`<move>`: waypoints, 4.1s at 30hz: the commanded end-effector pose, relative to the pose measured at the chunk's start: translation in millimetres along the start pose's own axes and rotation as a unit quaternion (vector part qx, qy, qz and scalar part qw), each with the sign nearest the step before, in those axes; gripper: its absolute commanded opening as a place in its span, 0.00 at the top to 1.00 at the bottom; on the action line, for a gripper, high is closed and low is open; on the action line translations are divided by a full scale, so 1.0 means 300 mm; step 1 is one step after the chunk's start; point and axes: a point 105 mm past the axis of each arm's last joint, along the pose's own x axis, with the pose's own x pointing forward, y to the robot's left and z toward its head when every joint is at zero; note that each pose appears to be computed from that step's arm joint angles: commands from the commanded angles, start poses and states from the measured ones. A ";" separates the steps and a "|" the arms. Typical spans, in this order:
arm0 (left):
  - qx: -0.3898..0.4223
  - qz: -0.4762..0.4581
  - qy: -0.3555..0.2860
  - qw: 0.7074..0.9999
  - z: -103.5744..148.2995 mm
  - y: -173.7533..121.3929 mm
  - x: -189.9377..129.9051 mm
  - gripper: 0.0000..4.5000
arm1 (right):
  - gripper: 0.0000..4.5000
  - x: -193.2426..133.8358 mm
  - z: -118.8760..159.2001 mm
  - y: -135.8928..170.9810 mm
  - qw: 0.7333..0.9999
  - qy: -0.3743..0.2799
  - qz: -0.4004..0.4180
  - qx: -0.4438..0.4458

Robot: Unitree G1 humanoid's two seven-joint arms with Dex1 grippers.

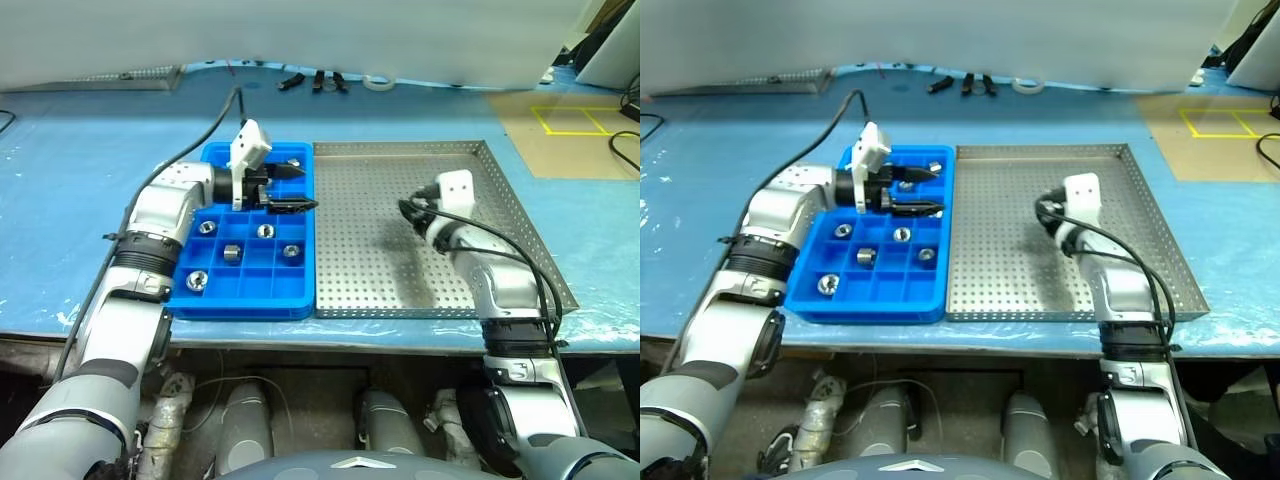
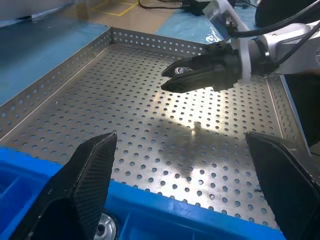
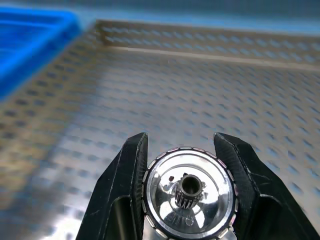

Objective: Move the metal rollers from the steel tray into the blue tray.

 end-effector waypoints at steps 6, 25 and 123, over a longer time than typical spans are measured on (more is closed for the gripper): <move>-0.007 0.101 -0.008 0.995 -0.007 -0.054 -0.183 0.04 | 0.62 0.084 0.122 0.268 0.980 -0.027 0.191 -0.040; -0.082 0.246 -0.010 0.966 -0.084 -0.268 -0.392 0.04 | 0.62 -0.011 -0.025 0.513 0.910 0.098 0.401 -0.023; 0.017 -0.006 -0.038 0.999 0.069 -0.007 0.065 0.04 | 0.61 -0.040 -0.178 -0.171 0.980 0.038 -0.192 0.030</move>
